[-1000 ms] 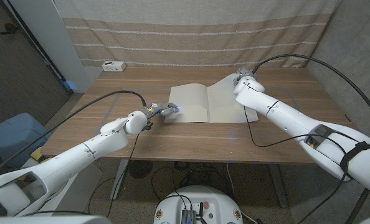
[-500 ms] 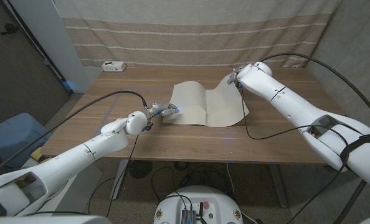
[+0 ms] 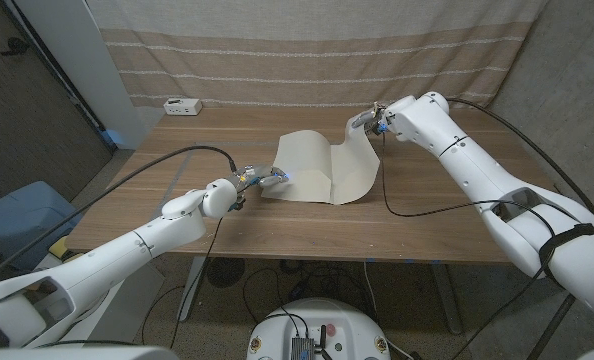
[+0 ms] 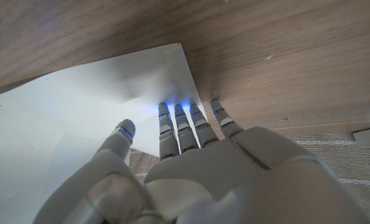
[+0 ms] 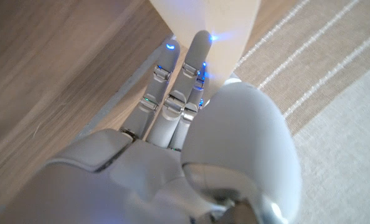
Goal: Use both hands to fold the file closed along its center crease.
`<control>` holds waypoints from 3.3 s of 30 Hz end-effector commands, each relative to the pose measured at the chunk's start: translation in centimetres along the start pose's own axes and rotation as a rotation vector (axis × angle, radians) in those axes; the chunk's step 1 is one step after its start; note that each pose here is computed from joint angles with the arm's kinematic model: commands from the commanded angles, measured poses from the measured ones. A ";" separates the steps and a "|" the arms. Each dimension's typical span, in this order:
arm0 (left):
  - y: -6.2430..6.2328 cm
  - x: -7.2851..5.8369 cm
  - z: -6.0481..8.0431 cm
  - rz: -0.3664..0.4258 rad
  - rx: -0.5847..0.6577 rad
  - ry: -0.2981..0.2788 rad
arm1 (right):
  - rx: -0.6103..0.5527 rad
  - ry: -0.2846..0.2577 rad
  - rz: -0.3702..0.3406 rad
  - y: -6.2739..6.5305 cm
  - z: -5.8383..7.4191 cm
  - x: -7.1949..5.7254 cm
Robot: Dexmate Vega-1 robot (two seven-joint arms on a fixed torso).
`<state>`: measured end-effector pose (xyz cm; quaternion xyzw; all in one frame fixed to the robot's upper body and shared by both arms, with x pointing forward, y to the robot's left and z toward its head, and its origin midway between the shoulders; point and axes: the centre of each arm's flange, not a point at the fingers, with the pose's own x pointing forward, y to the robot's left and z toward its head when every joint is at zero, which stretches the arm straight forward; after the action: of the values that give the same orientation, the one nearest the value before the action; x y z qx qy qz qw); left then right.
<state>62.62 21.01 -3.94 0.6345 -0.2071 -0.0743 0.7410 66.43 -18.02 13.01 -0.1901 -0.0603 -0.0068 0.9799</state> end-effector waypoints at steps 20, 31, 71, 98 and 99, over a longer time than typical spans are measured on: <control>0.0 -0.1 -0.3 0.010 -0.011 0.001 | 0.518 -0.062 0.053 2.9 -1.6 0.3; -0.2 -0.3 -0.5 0.011 -0.016 0.009 | 0.455 -0.125 0.093 4.4 -1.7 0.6; 0.8 -1.9 -0.4 0.208 0.000 0.020 | 0.447 -0.426 0.381 6.0 -2.9 1.6; 0.2 -8.0 -0.3 1.160 -0.037 0.078 | 0.421 -0.423 0.348 5.7 -3.1 0.9; 0.2 -8.0 -0.3 1.168 -0.036 0.076 | 0.421 -0.423 0.348 5.7 -3.1 0.9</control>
<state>58.25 23.34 -5.00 0.4996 -0.4008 0.2498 0.7262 68.10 -13.92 8.27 0.0194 -0.2299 0.2162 0.9487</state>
